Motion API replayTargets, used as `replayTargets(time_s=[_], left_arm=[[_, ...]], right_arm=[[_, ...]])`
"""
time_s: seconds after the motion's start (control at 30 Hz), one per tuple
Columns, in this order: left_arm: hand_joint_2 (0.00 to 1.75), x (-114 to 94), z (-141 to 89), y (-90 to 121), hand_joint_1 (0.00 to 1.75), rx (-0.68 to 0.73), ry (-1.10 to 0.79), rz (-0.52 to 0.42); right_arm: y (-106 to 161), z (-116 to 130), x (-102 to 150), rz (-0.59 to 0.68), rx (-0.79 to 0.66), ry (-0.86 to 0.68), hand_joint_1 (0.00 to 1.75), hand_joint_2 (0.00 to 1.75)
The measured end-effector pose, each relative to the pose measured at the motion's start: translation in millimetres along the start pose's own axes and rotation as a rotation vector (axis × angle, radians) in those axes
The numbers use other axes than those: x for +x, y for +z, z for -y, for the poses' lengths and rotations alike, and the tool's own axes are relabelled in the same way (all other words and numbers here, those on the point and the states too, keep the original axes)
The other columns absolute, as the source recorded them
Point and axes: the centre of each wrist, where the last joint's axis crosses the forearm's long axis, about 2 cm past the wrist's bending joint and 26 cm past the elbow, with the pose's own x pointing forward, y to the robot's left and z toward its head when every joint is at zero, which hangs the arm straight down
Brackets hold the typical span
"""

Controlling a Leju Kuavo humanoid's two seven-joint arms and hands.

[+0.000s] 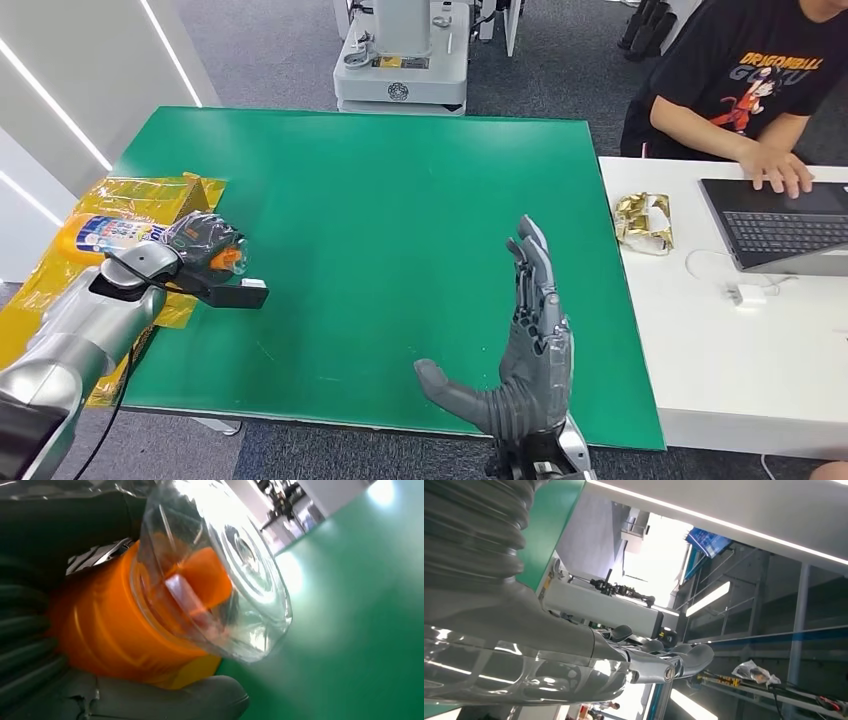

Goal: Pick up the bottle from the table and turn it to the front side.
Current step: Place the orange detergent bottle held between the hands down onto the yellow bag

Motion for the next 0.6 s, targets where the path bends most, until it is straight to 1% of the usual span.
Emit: replayTargets(time_s=[0.33,0.47,0.6], left_arm=[[1.75,2,20,2,1.75,-0.094,0.052,-0.006],[1.75,5,32,5,1.75,-0.123,0.098,0.008],[1.75,9,43,10,1.75,-0.123,0.135,0.026]], right_arm=[[-3,0,-5,0.001,0.015,-0.003,0.0,1.75],[-2,0,-8,-0.005,0.016,0.0,0.0,1.75],[-1,-1,-9,-0.009,0.017,0.003,0.0,1.75]])
